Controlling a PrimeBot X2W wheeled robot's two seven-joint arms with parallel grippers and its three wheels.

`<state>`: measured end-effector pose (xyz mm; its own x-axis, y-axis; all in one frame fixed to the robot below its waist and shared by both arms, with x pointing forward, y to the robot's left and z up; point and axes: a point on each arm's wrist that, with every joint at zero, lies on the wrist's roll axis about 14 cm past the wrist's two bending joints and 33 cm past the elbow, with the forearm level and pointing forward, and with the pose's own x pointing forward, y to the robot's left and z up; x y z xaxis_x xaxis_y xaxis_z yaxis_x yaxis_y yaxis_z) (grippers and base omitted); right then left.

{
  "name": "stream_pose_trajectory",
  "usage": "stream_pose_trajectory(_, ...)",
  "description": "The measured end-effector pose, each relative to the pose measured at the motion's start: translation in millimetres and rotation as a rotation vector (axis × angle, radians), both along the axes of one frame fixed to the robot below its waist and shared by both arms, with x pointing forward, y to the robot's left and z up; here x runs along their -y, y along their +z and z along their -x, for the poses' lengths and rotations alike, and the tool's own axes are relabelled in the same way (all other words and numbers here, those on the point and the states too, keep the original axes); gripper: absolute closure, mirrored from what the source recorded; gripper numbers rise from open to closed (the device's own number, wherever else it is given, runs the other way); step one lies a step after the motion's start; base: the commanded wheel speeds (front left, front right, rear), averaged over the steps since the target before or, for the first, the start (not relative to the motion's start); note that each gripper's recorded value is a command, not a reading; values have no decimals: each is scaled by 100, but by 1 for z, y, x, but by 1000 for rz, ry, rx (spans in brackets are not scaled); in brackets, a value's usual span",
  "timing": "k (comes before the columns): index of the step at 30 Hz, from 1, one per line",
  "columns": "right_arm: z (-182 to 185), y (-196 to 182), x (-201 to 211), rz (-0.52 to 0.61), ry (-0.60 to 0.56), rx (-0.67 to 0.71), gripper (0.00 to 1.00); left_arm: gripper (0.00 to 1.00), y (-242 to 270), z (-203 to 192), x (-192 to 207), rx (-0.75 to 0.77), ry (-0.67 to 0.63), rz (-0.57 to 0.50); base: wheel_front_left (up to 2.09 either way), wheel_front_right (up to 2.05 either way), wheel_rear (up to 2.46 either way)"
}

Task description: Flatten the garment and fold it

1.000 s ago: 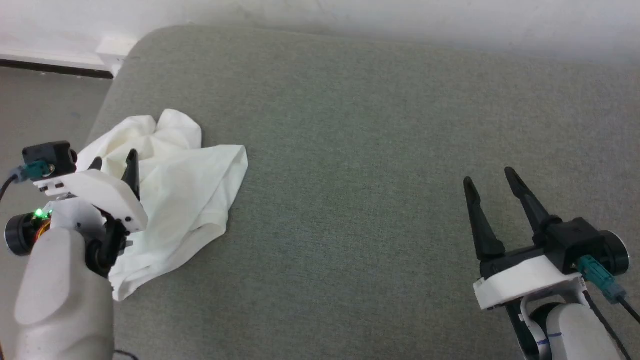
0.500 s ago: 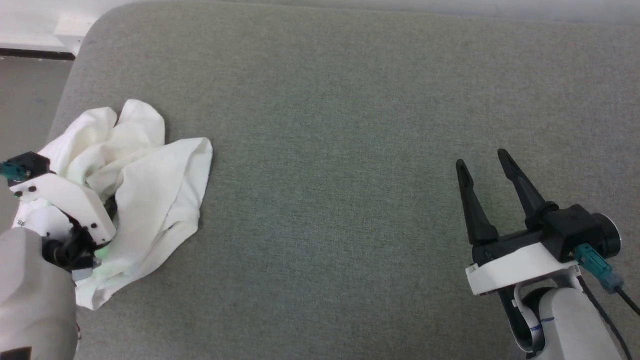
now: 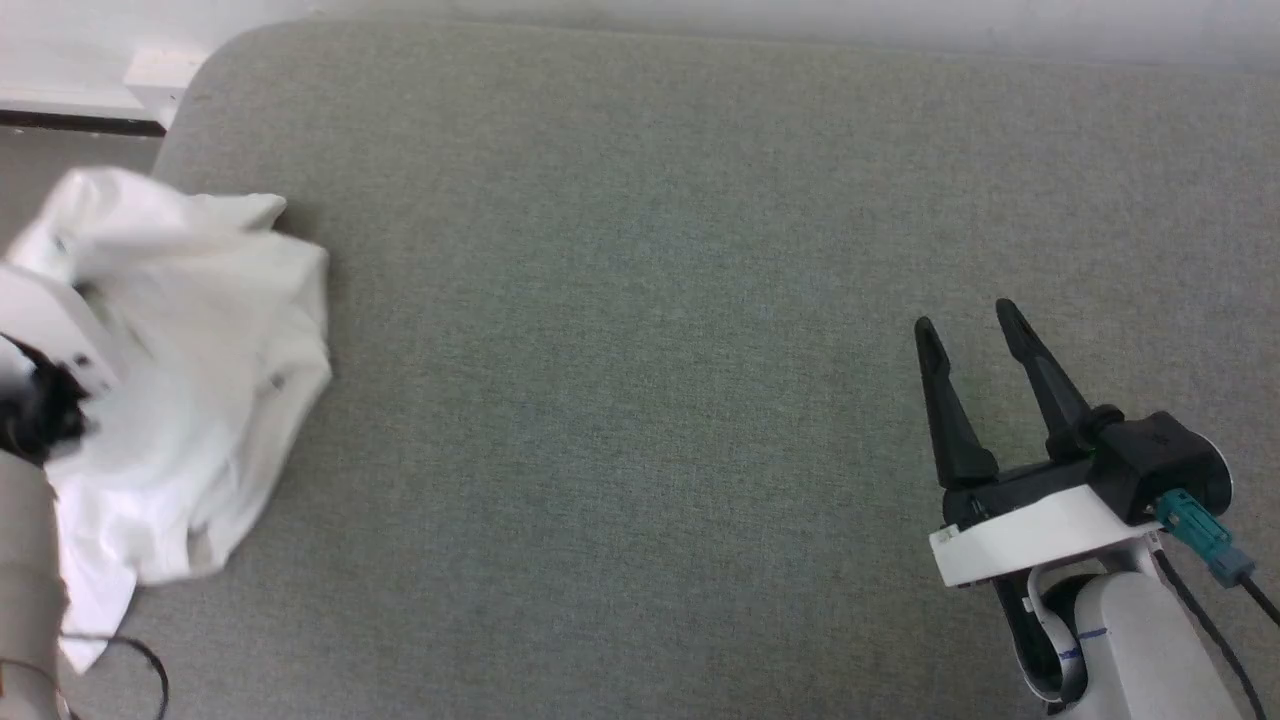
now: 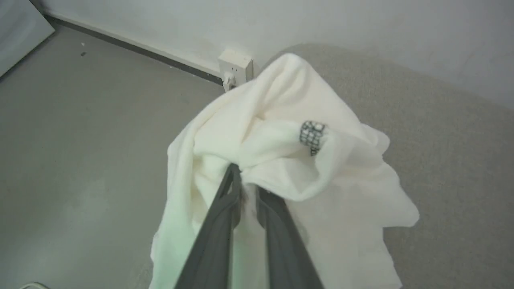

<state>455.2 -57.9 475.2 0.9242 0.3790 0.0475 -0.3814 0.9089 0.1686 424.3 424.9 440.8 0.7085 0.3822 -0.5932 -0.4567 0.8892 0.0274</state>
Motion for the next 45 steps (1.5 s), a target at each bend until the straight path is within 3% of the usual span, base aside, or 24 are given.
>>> stream_pose_trajectory(6,3,16,0,-36,-6,37,0,100,111,-31,-27,366,14,-244,0,0,0)
stream_pose_trajectory(11,8,30,6,-43,-23,67,0,100,196,-41,-20,645,-35,-421,0,0,0)
stream_pose_trajectory(18,21,44,37,-36,-108,99,0,100,266,-59,36,899,-167,-480,0,0,0)
stream_pose_trajectory(23,34,55,65,-27,-180,128,0,100,279,-84,113,1032,-310,-362,0,0,0)
stream_pose_trajectory(28,51,59,98,-16,-271,135,0,100,251,-100,208,1063,-477,-177,0,0,0)
stream_pose_trajectory(33,74,59,131,-1,-367,131,0,100,232,-97,304,1096,-610,62,0,0,0)
stream_pose_trajectory(37,92,57,157,0,-447,123,0,100,219,-83,357,1099,-687,206,0,0,0)
stream_pose_trajectory(40,102,56,167,1,-483,117,0,100,180,-71,379,1006,-715,268,0,0,0)
stream_pose_trajectory(45,112,47,172,5,-501,88,0,100,60,-26,381,686,-675,312,0,0,0)
